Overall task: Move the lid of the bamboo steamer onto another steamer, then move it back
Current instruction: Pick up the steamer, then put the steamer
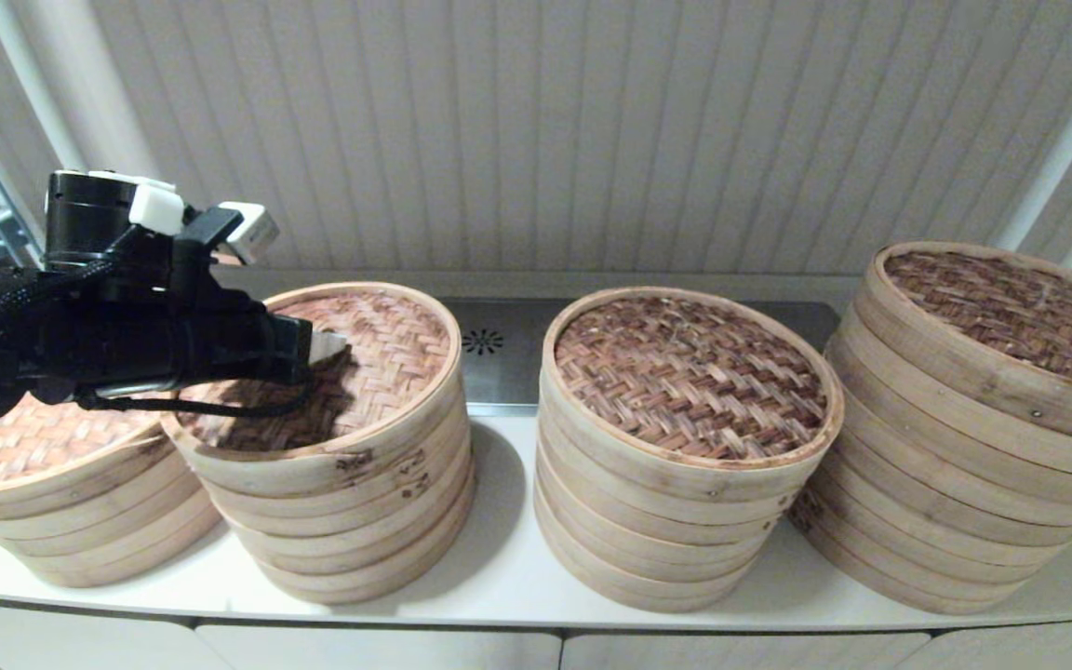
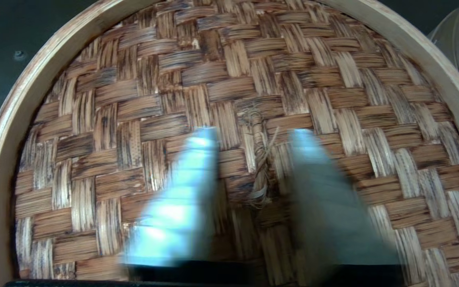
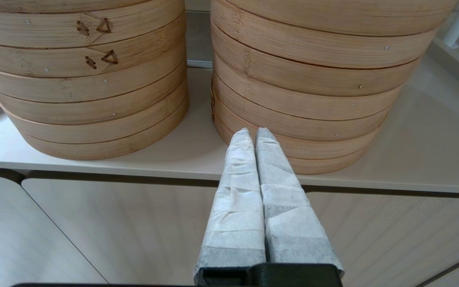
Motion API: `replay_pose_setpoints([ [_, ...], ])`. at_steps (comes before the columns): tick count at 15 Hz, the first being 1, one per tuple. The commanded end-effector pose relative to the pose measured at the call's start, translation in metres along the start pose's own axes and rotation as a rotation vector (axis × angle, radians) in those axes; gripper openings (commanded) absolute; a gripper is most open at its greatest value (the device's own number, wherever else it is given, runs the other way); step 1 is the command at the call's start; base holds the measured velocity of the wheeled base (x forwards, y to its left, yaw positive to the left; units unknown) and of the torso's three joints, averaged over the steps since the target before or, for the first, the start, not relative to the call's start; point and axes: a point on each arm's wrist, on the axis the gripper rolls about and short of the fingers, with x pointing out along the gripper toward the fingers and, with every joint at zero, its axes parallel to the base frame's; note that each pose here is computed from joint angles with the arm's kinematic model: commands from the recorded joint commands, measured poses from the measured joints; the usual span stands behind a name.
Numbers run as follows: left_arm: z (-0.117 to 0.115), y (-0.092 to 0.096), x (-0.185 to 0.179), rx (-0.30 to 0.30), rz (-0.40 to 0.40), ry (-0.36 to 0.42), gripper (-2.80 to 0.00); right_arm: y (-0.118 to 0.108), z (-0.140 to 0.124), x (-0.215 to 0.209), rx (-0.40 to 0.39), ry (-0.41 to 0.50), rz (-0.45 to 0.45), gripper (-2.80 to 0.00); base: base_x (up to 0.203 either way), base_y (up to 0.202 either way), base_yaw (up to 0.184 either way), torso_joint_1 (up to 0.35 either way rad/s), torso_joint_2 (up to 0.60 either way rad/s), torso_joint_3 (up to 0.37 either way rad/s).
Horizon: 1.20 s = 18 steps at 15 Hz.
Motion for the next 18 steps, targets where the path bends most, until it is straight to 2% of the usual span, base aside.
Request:
replay_pose_setpoints([
  [1, 0.000, 0.000, -0.001, 0.001, 0.000, -0.002, -2.80, 0.000, 0.000, 0.000, 0.000, -0.004, 0.001, -2.80, 0.000, 0.000, 0.000, 0.000, 0.00, 0.000],
  [7, 0.001, 0.000, -0.002, -0.003, -0.002, -0.005, -2.80, 0.000, 0.000, 0.000, -0.002, -0.004, 0.001, -2.80, 0.000, 0.000, 0.000, 0.000, 0.00, 0.000],
  [13, 0.026, 0.000, -0.019, 0.001, 0.005, -0.109, -2.80, 0.000, 0.000, 0.000, -0.002, -0.004, 0.001, -2.80, 0.000, 0.000, 0.000, 0.000, 0.00, 0.000],
  [16, 0.028, 0.000, -0.028, 0.005, 0.010, -0.130, -2.80, 0.000, 0.000, 0.000, -0.002, -0.004, 0.002, -2.80, 0.000, 0.000, 0.000, 0.000, 0.00, 0.000],
  [18, 0.032, 0.008, -0.035, -0.001, 0.041, -0.151, -2.80, 0.000, 0.000, 0.000, -0.005, -0.004, 0.002, -2.80, 0.000, 0.000, 0.000, 0.000, 0.00, 0.000],
])
